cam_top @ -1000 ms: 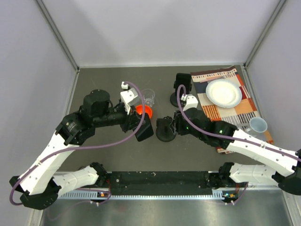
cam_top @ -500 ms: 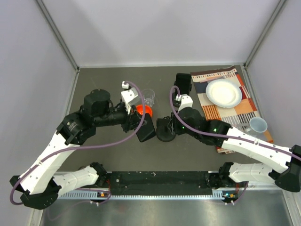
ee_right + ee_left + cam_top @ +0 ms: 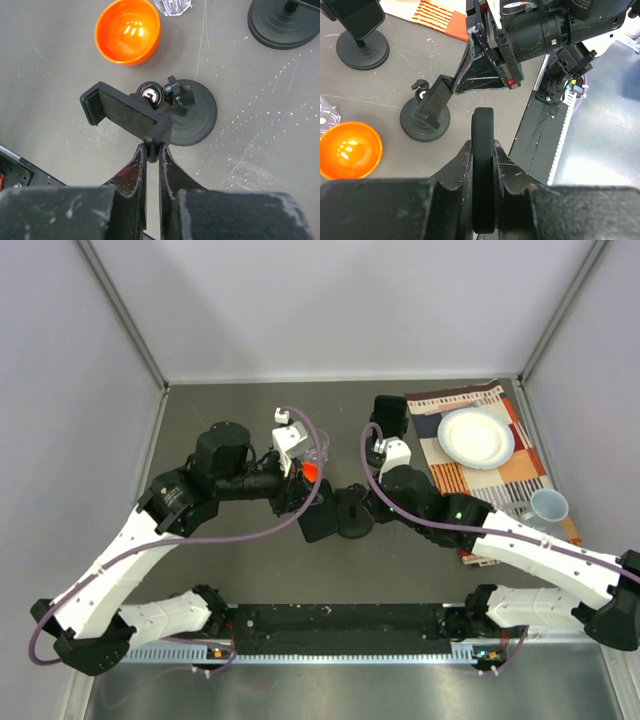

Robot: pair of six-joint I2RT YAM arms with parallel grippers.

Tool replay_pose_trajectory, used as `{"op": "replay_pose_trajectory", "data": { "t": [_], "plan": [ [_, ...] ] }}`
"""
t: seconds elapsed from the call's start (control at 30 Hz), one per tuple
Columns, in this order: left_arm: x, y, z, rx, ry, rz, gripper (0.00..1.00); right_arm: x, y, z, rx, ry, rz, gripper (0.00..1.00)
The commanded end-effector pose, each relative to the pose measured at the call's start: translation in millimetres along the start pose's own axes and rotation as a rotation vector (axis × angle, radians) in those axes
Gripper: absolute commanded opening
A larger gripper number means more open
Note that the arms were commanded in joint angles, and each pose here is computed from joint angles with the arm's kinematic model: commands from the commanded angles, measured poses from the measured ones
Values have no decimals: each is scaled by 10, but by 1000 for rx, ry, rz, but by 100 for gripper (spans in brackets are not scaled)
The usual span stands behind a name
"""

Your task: Place the phone on the phone stand

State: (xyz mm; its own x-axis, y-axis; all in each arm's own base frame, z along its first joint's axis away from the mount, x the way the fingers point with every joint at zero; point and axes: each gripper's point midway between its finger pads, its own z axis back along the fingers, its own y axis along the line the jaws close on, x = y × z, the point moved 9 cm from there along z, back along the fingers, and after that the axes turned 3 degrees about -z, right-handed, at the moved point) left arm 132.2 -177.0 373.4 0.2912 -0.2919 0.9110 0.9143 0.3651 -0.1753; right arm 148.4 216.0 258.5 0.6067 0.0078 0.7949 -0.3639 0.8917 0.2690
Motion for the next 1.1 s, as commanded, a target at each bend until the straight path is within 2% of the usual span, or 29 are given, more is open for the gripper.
{"op": "replay_pose_trajectory", "data": {
  "t": [0.0,0.07,0.2,0.37,0.67,0.87,0.93,1.07],
  "plan": [
    [236,-29,-52,-58,-123,-45,0,86,-39,18,84,-56,33,0],
    [263,-38,-97,-95,-131,-43,0,103,-111,0,125,-55,72,0],
    [356,4,-297,-172,-153,-61,0,61,-183,8,330,-22,128,0],
    [472,103,-461,-160,-163,-80,0,76,-291,67,421,-27,213,0],
    [566,148,-570,-186,-168,-104,0,98,-352,-20,511,-5,229,0],
    [449,104,-650,-373,-162,-253,0,172,-456,-31,550,-3,210,0],
    [420,79,-687,-448,-194,-318,0,164,-458,-63,560,17,203,0],
    [464,89,-773,-495,-254,-366,0,108,-464,-103,578,44,205,0]
  ]
}}
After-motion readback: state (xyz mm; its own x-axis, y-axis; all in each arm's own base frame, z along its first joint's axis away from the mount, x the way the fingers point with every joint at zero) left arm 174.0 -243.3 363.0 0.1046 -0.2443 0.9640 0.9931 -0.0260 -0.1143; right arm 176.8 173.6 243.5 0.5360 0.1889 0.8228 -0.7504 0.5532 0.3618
